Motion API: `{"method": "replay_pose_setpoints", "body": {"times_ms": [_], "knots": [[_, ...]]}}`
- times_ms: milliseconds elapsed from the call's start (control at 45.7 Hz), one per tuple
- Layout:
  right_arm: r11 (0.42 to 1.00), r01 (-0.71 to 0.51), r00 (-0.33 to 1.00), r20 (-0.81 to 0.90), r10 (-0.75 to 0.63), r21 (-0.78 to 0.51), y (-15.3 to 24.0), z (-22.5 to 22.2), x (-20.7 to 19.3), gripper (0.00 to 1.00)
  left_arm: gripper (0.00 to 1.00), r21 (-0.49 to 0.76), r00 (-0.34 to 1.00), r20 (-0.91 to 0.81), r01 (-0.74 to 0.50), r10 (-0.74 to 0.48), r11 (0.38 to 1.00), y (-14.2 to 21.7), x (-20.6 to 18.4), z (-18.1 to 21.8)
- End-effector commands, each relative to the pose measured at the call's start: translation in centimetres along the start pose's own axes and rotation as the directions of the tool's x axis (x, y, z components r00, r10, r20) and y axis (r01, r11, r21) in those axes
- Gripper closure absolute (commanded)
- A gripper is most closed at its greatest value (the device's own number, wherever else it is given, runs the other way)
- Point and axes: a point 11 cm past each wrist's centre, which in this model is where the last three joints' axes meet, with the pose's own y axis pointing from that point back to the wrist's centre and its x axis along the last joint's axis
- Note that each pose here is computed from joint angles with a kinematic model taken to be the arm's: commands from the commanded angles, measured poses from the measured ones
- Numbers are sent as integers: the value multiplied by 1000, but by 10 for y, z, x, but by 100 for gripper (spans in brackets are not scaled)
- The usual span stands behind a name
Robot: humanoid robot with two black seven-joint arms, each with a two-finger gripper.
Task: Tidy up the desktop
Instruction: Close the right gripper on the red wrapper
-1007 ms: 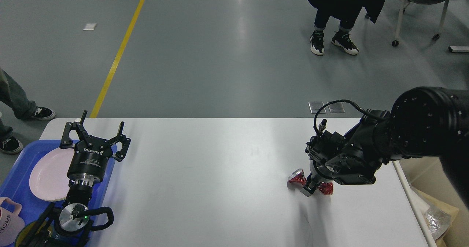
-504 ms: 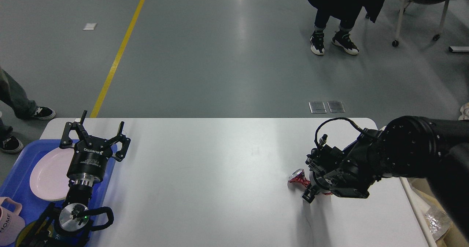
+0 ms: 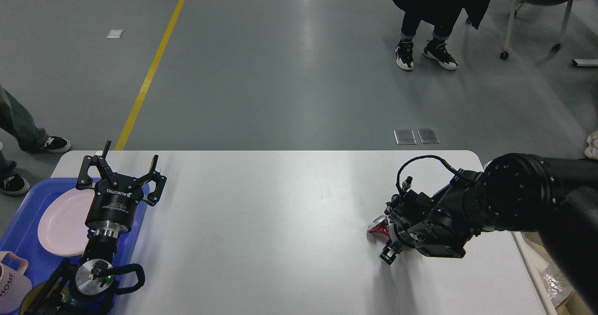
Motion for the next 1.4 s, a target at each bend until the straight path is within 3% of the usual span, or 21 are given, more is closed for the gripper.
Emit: {"method": "replay_pose_setpoints", "body": {"times_ms": [0, 613, 766, 963, 1379], "knots": [[1000, -4, 1000, -1, 4, 1, 0, -1, 1, 28, 4, 0, 1000, 0, 1, -1, 1000, 0, 0, 0], [999, -34, 999, 20, 35, -31, -4, 9, 7, 29, 4, 0, 1000, 0, 1, -1, 1000, 0, 0, 0], [1000, -14, 1000, 18, 14, -27, -5, 7, 3, 69, 4, 0, 1000, 0, 1, -1, 1000, 0, 0, 0], [1000, -7, 1000, 22, 7, -25, -6, 7, 2, 99, 4, 1, 1000, 0, 1, -1, 1000, 0, 0, 0], [1000, 27, 984, 176, -25, -10, 7, 16, 8, 100, 4, 1, 1000, 0, 1, -1, 1000, 0, 0, 0]]}}
